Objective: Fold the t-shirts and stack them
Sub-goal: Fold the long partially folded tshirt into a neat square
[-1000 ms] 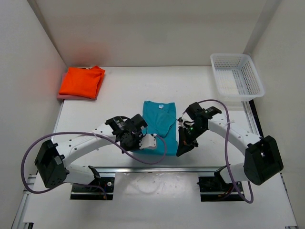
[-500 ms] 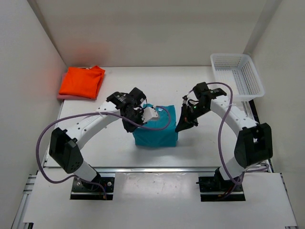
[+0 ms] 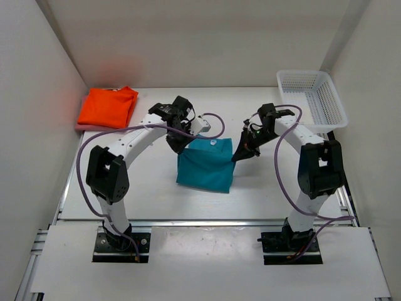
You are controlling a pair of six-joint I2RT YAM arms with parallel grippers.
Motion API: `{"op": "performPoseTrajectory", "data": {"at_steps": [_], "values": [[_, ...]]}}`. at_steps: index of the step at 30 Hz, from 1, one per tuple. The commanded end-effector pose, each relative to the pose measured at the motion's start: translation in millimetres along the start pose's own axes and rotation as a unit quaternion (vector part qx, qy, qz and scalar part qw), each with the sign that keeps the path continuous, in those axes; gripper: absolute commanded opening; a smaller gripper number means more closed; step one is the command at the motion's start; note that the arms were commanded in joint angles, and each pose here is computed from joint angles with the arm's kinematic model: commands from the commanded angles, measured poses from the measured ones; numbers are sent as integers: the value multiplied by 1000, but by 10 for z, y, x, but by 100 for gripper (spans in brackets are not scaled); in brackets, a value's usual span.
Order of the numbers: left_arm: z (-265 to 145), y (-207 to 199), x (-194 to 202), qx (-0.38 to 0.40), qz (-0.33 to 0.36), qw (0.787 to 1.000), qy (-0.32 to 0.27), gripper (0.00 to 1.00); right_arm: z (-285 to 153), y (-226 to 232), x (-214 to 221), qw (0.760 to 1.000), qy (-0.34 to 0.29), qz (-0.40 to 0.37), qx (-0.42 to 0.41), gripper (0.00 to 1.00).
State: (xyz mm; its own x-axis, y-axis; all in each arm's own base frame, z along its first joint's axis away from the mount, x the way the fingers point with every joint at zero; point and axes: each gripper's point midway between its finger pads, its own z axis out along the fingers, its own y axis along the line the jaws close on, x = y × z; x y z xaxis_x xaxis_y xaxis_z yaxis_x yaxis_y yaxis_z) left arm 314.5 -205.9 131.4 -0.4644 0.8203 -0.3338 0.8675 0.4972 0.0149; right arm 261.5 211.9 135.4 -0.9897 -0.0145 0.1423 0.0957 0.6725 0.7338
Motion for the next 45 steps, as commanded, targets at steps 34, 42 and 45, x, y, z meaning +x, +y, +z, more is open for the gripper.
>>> {"op": "performPoseTrajectory", "data": {"at_steps": [34,42,45], "values": [[134,871,-716,-93,-102,983,-121,58,-24,-107,-848,994,-89,-66,16,0],[424,592,-585,-55,-120,986,-99,60,106,-257,-843,993,-100,-50,48,23],[451,648,-468,-48,-154,982,-98,65,73,-308,-771,989,-115,-48,78,37]]}}
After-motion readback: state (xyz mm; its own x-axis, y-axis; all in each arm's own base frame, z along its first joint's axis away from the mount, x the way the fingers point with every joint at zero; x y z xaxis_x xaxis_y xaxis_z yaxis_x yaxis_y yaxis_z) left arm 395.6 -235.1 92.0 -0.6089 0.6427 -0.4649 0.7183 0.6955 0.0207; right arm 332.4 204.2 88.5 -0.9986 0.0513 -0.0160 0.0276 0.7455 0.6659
